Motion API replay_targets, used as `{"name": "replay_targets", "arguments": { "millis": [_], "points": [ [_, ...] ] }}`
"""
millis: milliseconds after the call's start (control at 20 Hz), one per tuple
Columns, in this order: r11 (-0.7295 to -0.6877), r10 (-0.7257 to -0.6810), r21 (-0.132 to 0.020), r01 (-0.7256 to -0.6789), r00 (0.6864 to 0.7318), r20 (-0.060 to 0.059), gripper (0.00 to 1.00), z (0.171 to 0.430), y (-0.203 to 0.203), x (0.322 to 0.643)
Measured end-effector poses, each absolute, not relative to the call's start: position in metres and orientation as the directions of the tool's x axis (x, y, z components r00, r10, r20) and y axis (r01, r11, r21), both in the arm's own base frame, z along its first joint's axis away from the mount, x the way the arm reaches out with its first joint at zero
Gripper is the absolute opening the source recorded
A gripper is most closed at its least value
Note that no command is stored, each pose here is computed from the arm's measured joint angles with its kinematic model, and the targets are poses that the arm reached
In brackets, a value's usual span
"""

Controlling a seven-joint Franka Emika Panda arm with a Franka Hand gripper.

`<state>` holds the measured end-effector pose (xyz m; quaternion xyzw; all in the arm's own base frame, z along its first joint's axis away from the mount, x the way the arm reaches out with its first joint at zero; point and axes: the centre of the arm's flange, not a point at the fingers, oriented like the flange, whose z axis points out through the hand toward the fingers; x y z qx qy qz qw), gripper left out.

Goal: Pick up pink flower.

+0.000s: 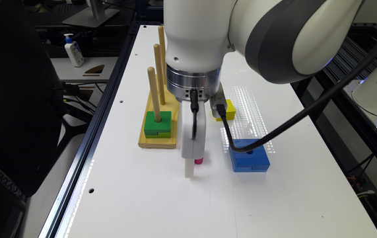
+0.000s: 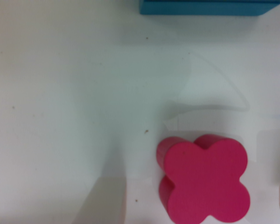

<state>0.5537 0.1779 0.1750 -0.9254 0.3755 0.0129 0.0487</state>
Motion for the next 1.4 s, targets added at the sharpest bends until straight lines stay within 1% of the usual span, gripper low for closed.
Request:
{"name": "replay_targets", "arguments": {
  "millis": [750, 800, 1150, 1300, 1400],
  "points": [
    [-0.7141, -0.693, -0.079, -0.6956, 0.7184, -0.061, 1.0, 0.1744, 0.178, 0.5535],
    [-0.7139, -0.6932, -0.079, -0.6958, 0.7182, -0.061, 0.0, 0.1744, 0.1778, 0.5535],
    [-0.7137, -0.6934, -0.079, -0.696, 0.718, -0.061, 0.0, 0.1744, 0.1776, 0.5535],
    [-0.7126, -0.6952, -0.072, -0.6979, 0.7162, -0.062, 0.0, 0.1749, 0.1753, 0.5535],
    [-0.7121, -0.696, -0.07, -0.6986, 0.7155, -0.06, 0.0, 0.1775, 0.1742, 0.554]
  ]
}}
